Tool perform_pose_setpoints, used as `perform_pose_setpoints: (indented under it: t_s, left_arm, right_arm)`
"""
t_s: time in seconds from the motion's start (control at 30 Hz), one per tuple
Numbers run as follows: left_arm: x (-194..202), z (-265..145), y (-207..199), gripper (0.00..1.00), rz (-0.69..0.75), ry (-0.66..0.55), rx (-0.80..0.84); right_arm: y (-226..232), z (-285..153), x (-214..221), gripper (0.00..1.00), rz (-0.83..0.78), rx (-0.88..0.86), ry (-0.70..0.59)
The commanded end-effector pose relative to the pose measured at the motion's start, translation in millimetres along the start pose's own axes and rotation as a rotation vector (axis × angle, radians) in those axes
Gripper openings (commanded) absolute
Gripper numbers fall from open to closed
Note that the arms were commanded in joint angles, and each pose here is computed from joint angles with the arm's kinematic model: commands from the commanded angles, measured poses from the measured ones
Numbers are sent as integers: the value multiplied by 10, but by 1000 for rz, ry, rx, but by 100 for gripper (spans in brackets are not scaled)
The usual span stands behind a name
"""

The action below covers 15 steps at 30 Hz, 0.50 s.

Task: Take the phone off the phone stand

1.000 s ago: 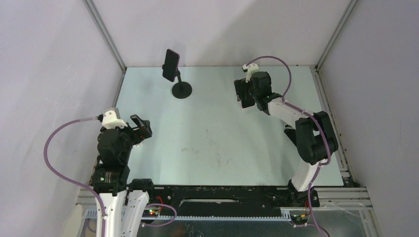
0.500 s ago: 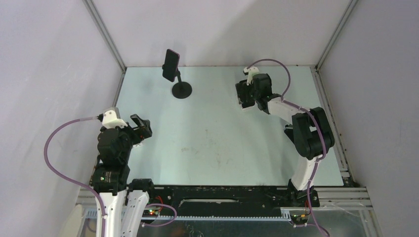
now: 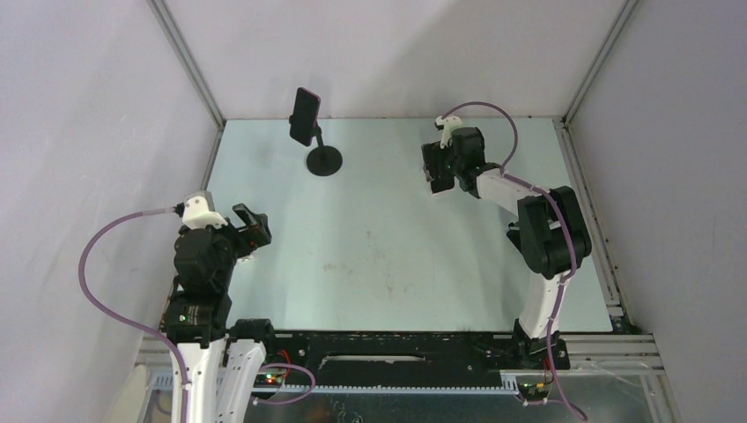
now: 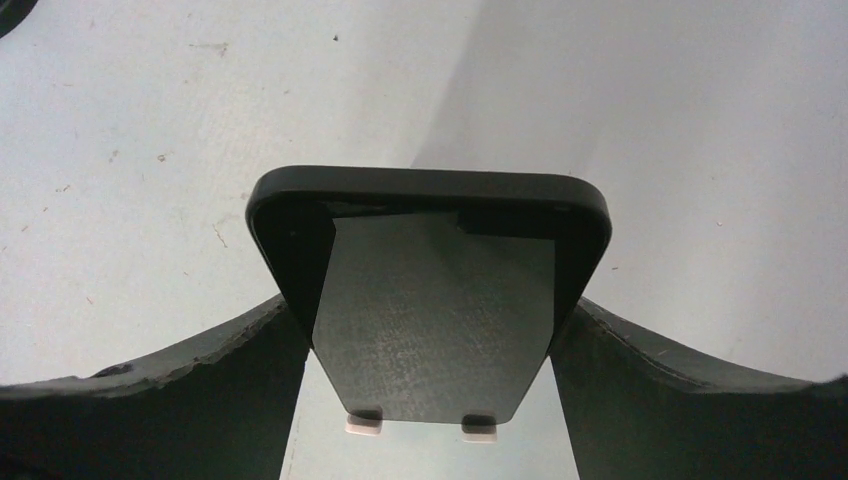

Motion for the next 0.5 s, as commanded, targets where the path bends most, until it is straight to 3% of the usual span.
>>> perform_pose_setpoints:
  t_s: [0.0, 0.27, 0.47]
  left_arm:
    - [-16, 52, 0, 98, 11, -10, 0]
    - [-11, 54, -18, 98, 13, -8, 9]
    - [-1, 65, -43, 98, 17, -1, 22]
  right_arm:
    - [9, 31, -185, 83, 14, -3, -45]
    - [-3, -36, -302, 63, -11, 36, -78]
    - [32, -233, -582, 58, -63, 82, -160]
Point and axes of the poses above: each gripper's point midway between its finger pads, its own z axis out along the fingers, its own y axis along the line the jaws close on, x = y × z, the point moved 4 cm from there along -z, back along the fingers, and after that the axes turned 7 degrees about z, right-handed, at the moved point
